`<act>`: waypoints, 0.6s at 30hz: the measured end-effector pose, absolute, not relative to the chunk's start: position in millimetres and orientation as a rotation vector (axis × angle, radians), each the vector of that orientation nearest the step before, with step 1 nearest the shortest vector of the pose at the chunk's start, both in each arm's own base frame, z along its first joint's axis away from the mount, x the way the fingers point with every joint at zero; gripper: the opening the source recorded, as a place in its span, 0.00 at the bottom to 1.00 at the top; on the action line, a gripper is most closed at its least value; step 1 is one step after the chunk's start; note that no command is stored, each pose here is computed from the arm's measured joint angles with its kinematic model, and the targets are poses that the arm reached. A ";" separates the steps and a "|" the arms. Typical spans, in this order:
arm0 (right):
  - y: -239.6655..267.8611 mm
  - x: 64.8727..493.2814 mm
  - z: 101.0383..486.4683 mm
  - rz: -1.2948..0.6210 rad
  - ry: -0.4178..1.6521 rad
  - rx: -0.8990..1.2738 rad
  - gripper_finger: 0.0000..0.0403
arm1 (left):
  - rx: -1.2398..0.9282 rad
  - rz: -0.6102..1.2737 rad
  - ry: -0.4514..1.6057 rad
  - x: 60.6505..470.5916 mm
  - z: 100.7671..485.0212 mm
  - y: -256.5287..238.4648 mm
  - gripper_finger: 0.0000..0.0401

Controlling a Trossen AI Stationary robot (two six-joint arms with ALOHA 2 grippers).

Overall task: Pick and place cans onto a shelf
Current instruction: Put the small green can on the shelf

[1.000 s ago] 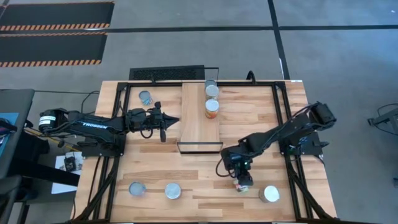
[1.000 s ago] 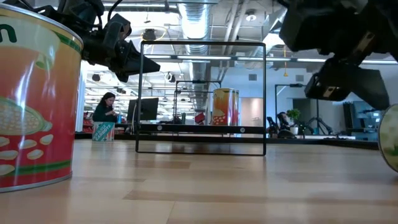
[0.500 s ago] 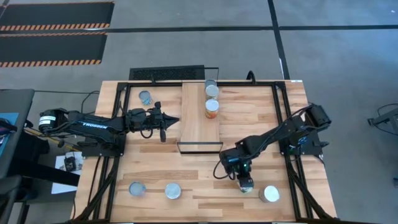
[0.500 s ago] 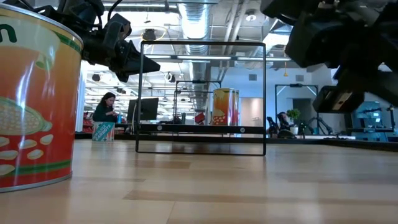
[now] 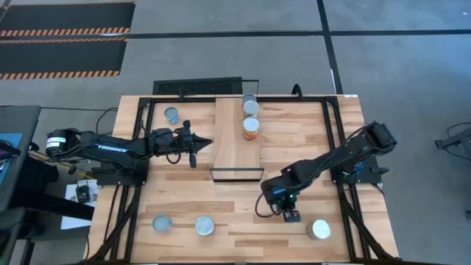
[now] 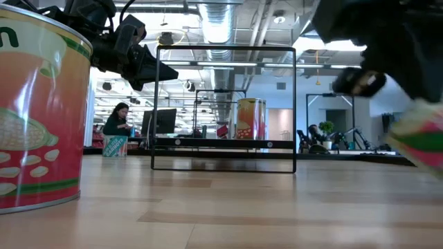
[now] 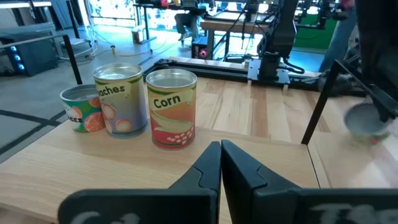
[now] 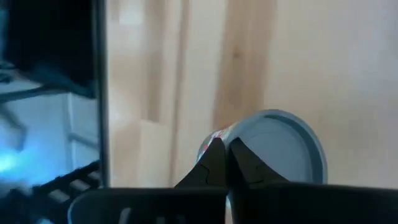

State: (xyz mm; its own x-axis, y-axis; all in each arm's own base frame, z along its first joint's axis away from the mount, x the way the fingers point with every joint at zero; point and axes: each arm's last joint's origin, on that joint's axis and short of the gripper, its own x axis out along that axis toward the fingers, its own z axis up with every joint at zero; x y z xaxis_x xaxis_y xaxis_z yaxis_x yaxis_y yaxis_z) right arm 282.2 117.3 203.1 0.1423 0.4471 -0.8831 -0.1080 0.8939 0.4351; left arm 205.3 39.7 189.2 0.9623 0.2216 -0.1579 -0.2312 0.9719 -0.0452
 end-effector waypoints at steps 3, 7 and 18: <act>116.3 273.4 218.9 0.265 1.331 0.267 0.01 | -0.064 0.229 0.150 205.3 189.4 39.7 0.00; 113.7 249.6 217.6 0.013 1.357 0.208 0.01 | -0.063 0.221 0.149 205.7 189.5 37.9 0.00; 68.5 229.8 254.7 -0.346 0.977 -0.019 0.01 | -0.072 0.169 0.083 208.0 195.9 28.0 0.00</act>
